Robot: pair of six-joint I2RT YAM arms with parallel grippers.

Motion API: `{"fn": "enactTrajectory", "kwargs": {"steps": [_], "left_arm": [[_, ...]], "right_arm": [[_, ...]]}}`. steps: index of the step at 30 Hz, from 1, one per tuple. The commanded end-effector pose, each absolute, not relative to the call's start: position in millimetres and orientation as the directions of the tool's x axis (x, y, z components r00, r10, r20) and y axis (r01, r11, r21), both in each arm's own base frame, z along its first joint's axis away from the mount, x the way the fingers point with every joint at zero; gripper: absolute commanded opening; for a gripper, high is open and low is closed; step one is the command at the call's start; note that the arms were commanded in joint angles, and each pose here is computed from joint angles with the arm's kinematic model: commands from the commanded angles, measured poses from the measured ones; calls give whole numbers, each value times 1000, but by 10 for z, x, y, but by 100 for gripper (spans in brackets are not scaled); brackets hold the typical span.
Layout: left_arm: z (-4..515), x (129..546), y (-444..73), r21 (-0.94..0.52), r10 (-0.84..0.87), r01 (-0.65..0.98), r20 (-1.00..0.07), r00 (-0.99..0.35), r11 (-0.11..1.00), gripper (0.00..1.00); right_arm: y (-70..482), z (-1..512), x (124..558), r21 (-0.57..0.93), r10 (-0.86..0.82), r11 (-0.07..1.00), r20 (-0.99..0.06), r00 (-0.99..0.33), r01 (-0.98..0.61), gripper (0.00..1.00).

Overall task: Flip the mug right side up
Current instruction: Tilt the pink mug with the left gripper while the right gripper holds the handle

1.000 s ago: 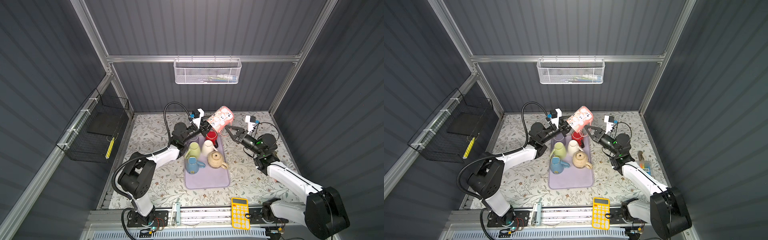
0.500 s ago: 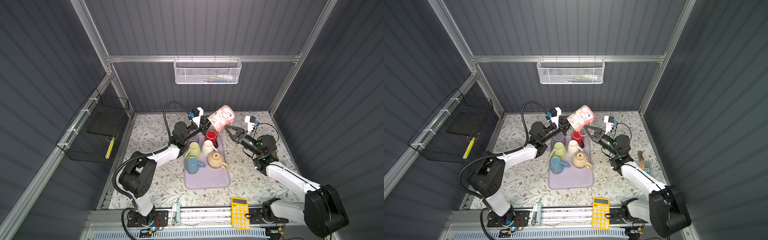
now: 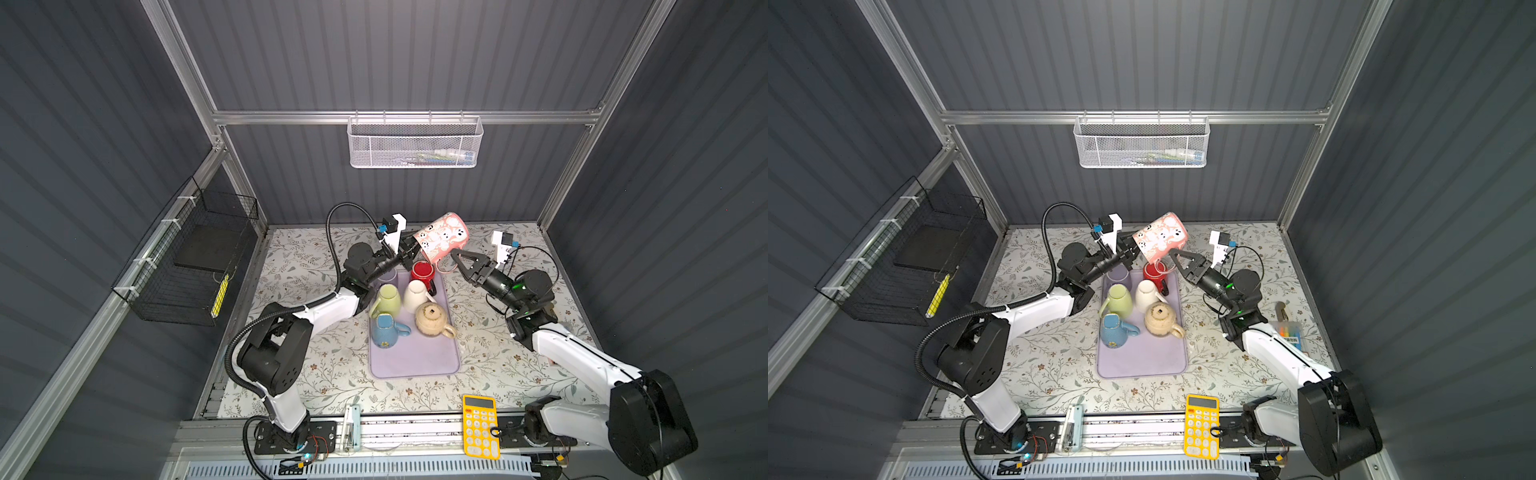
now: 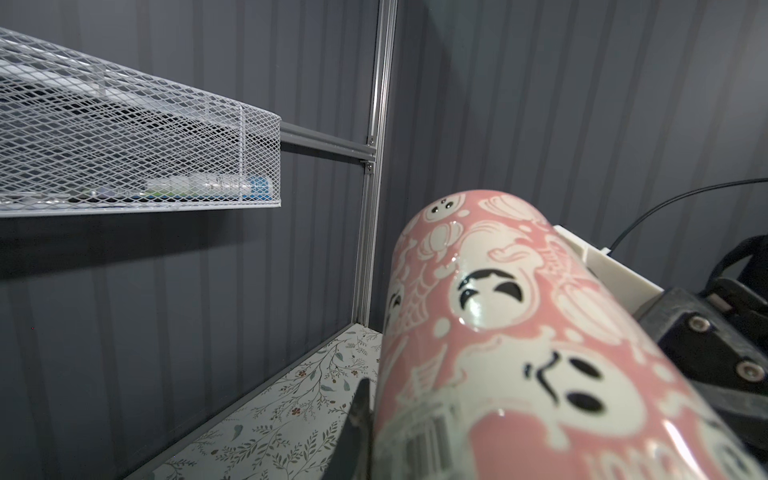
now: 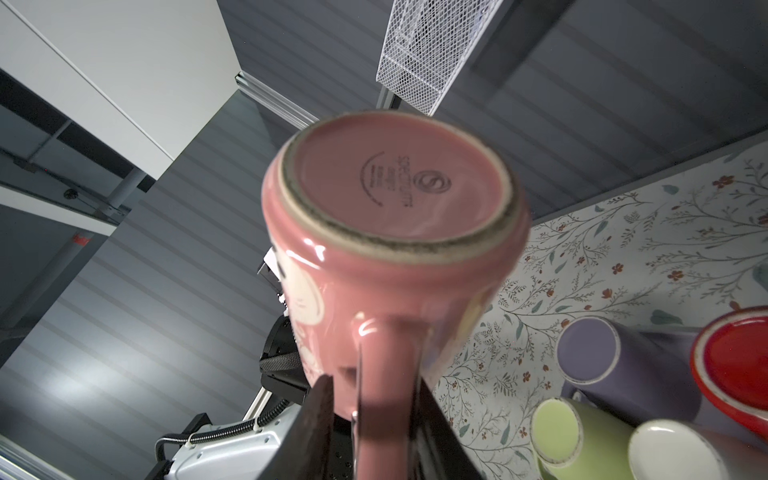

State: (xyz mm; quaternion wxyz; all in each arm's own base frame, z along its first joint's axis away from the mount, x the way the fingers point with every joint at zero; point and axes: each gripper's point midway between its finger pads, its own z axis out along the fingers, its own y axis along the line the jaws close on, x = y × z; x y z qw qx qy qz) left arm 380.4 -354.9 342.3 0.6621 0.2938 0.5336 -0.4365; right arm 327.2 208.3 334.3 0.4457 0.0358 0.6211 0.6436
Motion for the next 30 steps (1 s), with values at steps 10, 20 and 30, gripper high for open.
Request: {"fn": "enactTrajectory", "kwargs": {"steps": [10,20,30], "left_arm": [[3774,3522,-3495,29,-249,901,-957,150,432,0],[3792,3597,-3347,19,-206,867,-969,139,497,0],[3836,3677,-3187,24,-160,806,-976,146,591,0]], "right_arm": [[1944,3518,3259,790,682,200,-537,-496,-580,40],[1875,3388,3259,795,690,241,-544,-477,-557,42],[1848,3301,3289,797,692,261,-547,-470,-544,46]]}}
